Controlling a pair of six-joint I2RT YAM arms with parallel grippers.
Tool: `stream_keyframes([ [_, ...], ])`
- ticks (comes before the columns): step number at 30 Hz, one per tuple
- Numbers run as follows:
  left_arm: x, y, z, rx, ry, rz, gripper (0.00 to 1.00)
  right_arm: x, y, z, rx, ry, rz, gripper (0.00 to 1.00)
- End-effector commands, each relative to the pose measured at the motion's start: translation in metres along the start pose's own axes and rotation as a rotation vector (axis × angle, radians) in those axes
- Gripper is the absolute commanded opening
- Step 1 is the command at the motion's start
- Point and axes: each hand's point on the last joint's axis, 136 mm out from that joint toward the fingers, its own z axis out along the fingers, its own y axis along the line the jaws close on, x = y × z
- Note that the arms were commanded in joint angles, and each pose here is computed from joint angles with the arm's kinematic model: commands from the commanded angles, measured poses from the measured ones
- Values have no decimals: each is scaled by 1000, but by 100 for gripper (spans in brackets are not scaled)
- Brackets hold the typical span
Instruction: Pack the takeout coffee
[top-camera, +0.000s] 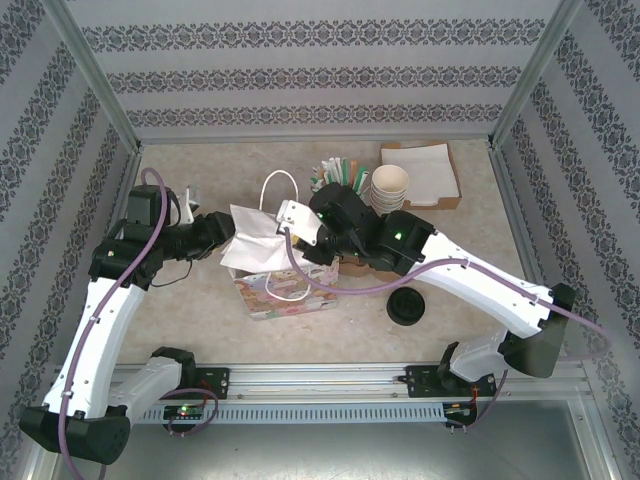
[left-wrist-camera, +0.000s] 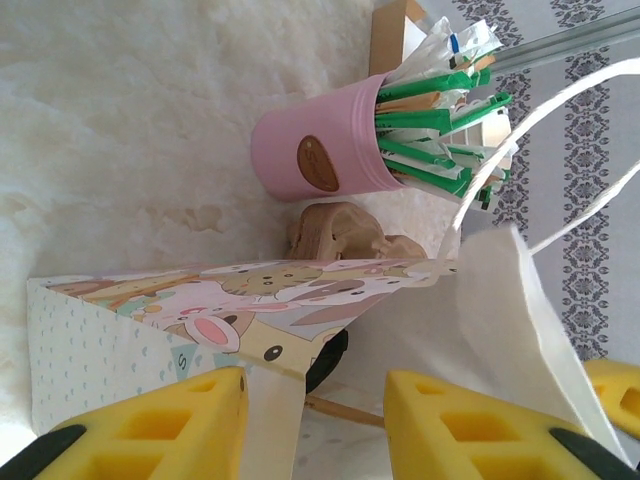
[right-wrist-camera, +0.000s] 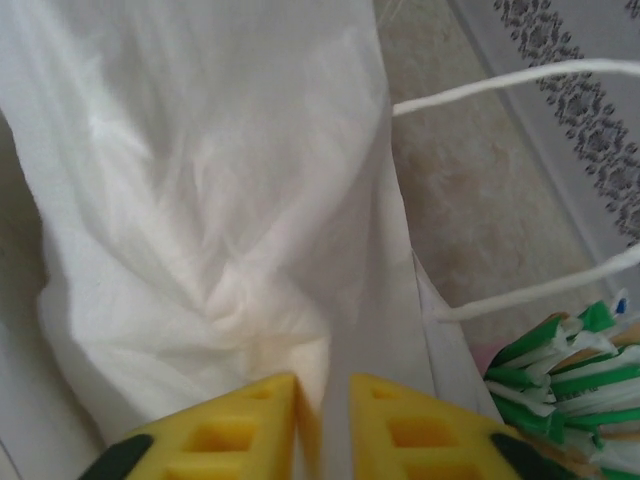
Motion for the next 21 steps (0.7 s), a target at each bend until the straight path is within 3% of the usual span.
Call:
stream_keyframes([
  [1,3,4,-2,-26,6,18,41,-5,10,-5,-74,-10,41,28],
  [8,3,4,-2,-28,6,23,41,-8,7,-3,-95,-27,81,26],
  [21,2,5,-4,-35,0,23,40,-17,23,49,-209,32,159,21],
])
